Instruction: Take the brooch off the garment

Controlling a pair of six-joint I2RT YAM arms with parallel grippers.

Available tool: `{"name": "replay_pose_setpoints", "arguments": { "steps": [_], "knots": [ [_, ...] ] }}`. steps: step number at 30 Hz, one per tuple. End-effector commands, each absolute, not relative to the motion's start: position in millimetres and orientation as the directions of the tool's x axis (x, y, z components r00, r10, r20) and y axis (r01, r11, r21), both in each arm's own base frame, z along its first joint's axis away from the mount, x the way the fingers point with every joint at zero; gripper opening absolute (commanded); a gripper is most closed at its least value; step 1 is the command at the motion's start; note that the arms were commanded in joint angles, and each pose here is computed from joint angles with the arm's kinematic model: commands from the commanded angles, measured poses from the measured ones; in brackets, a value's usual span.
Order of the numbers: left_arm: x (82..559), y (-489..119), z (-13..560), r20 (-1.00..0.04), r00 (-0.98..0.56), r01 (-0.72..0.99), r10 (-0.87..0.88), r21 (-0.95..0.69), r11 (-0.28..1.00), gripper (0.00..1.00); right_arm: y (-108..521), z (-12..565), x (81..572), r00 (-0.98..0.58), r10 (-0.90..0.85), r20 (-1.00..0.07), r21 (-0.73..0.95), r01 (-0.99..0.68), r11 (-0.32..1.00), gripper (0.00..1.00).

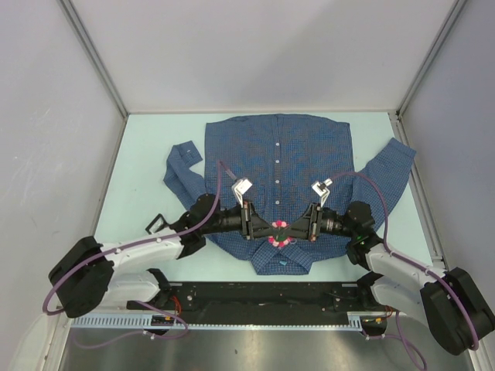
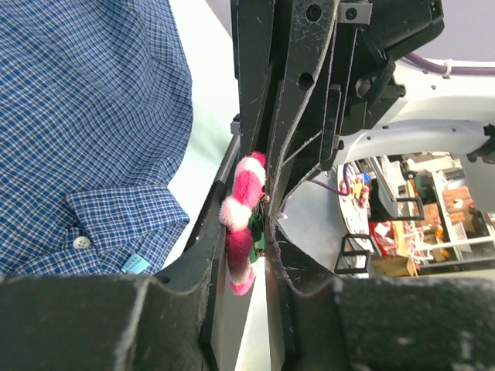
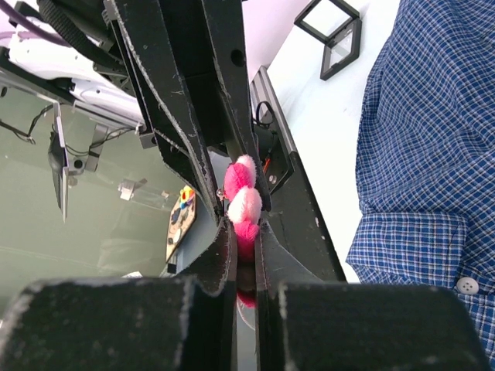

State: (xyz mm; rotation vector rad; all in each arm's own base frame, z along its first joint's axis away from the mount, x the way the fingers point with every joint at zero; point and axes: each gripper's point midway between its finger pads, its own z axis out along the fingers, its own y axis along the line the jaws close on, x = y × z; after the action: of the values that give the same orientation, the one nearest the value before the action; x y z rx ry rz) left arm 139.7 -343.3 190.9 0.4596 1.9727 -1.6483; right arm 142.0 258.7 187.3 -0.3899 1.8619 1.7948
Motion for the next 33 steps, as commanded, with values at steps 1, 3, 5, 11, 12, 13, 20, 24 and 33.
{"name": "replay_pose_setpoints", "arguments": {
  "steps": [1,3,5,11,12,13,20,24,33],
  "knots": [
    [121,-355,228,-0.619,-0.783,0.619,-0.066,-0.785,0.023,0.19,265,216,141,-0.75,0.161,-0.642,0.761,-0.648,0.02,0.0],
    [118,-356,228,-0.617,-0.785,0.618,-0.052,-0.786,0.006,0.18,265,217,140,-0.746,0.157,-0.648,0.757,-0.654,0.015,0.0],
    [117,-357,228,-0.615,-0.787,0.616,-0.051,-0.788,-0.006,0.18,265,218,139,-0.743,0.155,-0.651,0.753,-0.658,0.01,0.0],
    [112,-358,229,-0.61,-0.792,0.611,-0.027,-0.79,-0.045,0.16,265,219,136,-0.732,0.143,-0.666,0.739,-0.673,-0.001,0.0],
    [112,-359,228,-0.61,-0.792,0.61,-0.02,-0.791,-0.05,0.15,266,219,136,-0.731,0.138,-0.668,0.738,-0.675,-0.002,0.0],
    [110,-359,228,-0.611,-0.792,0.61,-0.009,-0.79,-0.061,0.15,266,218,137,-0.728,0.135,-0.672,0.735,-0.678,0.003,0.0],
    [108,-358,229,-0.614,-0.789,0.609,0.021,-0.787,-0.104,0.14,267,218,136,-0.718,0.12,-0.686,0.724,-0.69,0.006,0.0],
    [105,-360,232,-0.618,-0.785,0.609,0.039,-0.782,-0.131,0.14,269,218,135,-0.717,0.108,-0.689,0.721,-0.692,0.006,0.0],
    [106,-364,235,-0.623,-0.78,0.612,0.058,-0.779,-0.138,0.18,272,214,136,-0.715,0.1,-0.691,0.721,-0.692,0.038,0.0]
  ]
}}
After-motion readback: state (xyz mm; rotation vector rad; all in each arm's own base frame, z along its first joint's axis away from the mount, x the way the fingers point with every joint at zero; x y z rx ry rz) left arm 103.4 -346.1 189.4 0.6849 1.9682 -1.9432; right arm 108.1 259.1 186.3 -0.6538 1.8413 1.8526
